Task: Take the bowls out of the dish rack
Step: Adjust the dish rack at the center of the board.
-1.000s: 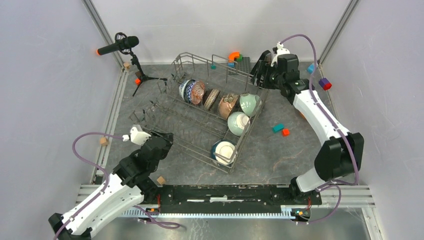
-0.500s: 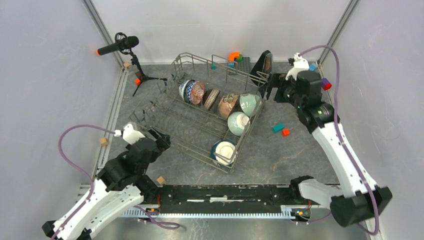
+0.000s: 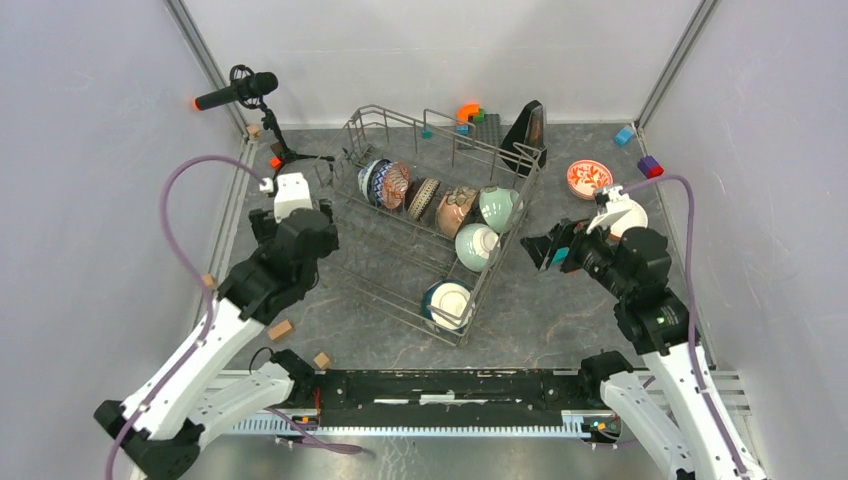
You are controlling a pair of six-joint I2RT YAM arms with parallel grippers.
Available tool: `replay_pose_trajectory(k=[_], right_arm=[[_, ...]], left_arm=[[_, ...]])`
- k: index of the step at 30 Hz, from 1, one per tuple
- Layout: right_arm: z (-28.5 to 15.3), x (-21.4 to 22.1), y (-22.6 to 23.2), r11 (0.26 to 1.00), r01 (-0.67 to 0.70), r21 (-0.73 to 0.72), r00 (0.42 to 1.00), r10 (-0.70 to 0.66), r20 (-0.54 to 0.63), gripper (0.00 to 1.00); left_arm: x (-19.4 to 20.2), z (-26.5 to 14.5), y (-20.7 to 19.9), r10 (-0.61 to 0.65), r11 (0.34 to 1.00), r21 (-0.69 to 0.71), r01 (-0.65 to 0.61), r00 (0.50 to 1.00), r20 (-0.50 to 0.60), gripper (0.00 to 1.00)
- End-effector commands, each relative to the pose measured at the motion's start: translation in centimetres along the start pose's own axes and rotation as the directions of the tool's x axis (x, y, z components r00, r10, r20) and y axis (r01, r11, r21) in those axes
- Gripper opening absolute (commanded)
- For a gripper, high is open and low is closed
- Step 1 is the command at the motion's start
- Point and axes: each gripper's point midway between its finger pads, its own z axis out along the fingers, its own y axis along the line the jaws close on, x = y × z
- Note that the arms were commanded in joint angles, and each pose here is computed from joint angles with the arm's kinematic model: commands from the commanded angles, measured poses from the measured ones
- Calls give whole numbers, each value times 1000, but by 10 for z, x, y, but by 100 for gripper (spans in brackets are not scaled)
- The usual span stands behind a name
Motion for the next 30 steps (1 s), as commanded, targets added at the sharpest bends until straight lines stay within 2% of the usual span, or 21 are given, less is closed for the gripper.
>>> replay_pose_trajectory(k=[1,5,10,13,15,23,30], right_arm=[[-3,13,10,997,-8,-83,1000,9,13,91],[-7,25,8,996,2,-93,1000,1,30,91],[-11,47,9,991,-21,-136,999,26,34,90],[-13,57,9,988,-31,-153,999,36,31,90],[-16,61,9,986,-32,-161,999,39,37,90],[-26,54,14,987,1,-160,999,7,50,90],[-27,47,20,983,-2,-182,998,12,55,90]], left_arm=[[-24,33,17,73,992,-103,-71,997,14,96],[-25,69,35,6,984,-176,-11,1000,-29,96],[-33,107,39,-30,977,-211,31,1000,6,97],[-36,128,39,6,977,-215,-4,1000,10,97],[-30,144,38,29,976,-214,-36,999,-34,97],[7,181,31,91,970,-205,-129,979,-184,88],[37,188,39,90,965,-220,-143,968,-233,74]])
